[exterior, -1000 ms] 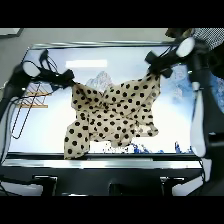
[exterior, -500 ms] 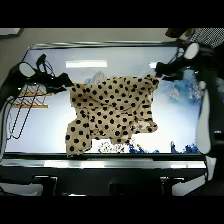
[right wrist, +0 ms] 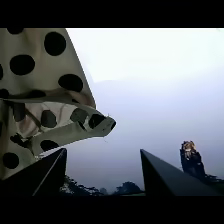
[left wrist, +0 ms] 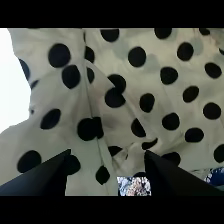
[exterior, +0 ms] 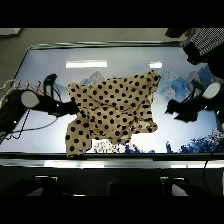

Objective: Fold the clothes and pants, and hang the long-sleeved shirts on hangers.

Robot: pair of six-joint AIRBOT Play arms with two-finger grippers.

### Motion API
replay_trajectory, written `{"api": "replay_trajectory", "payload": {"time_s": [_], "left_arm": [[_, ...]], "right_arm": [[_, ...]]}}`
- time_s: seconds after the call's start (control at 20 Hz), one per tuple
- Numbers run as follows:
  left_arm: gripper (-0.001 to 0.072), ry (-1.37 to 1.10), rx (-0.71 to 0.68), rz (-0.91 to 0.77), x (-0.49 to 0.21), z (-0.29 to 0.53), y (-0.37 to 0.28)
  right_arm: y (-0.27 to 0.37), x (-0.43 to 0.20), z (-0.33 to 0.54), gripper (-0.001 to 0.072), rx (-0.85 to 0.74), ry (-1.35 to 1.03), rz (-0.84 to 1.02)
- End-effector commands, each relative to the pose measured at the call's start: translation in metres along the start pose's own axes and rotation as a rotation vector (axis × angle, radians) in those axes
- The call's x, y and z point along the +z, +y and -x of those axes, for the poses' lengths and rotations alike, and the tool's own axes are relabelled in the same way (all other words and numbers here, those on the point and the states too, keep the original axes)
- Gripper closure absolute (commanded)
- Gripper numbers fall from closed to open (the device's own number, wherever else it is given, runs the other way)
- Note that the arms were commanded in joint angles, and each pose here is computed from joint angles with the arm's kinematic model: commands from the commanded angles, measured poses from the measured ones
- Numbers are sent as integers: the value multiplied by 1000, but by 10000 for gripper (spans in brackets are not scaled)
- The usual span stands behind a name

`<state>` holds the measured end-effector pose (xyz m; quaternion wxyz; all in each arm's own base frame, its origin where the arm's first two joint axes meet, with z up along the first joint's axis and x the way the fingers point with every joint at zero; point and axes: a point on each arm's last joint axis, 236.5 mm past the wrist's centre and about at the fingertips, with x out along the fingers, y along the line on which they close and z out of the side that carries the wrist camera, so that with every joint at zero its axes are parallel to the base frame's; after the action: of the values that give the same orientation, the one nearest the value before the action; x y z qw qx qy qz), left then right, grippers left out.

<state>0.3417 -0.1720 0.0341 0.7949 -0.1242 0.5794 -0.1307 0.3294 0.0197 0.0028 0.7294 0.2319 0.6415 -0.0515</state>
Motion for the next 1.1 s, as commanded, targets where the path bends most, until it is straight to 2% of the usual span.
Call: {"api": "replay_trajectory", "payload": {"time_s": [0.0,0.3,0.4,0.45,0.55,0.6,0.75,0.9,1.05], "left_arm": [[175,16,-20,-121,-36,-22,-33],[175,35,-31,-237,-56,-31,-60],[175,54,-33,-261,-63,-35,-66],[175,66,-35,-279,-68,-38,-70],[175,92,-46,-372,-82,-47,-82],[176,97,-59,-435,-90,-53,-92],[178,74,-96,-655,-110,-75,-125],[178,87,-37,-875,-137,-103,-134],[178,131,12,-1005,-162,-124,-133]], "right_arm": [[2,-46,-63,169,33,16,-74],[13,-40,-109,175,27,-8,-96],[12,-33,-114,208,27,-31,-97],[13,-28,-114,301,33,-52,-95],[16,-25,-110,615,42,-67,-94],[17,-26,-106,682,45,-69,-90],[21,-29,-91,682,58,-78,-78],[22,-36,-83,682,60,-63,-72],[21,-44,-78,682,56,-40,-68]]}}
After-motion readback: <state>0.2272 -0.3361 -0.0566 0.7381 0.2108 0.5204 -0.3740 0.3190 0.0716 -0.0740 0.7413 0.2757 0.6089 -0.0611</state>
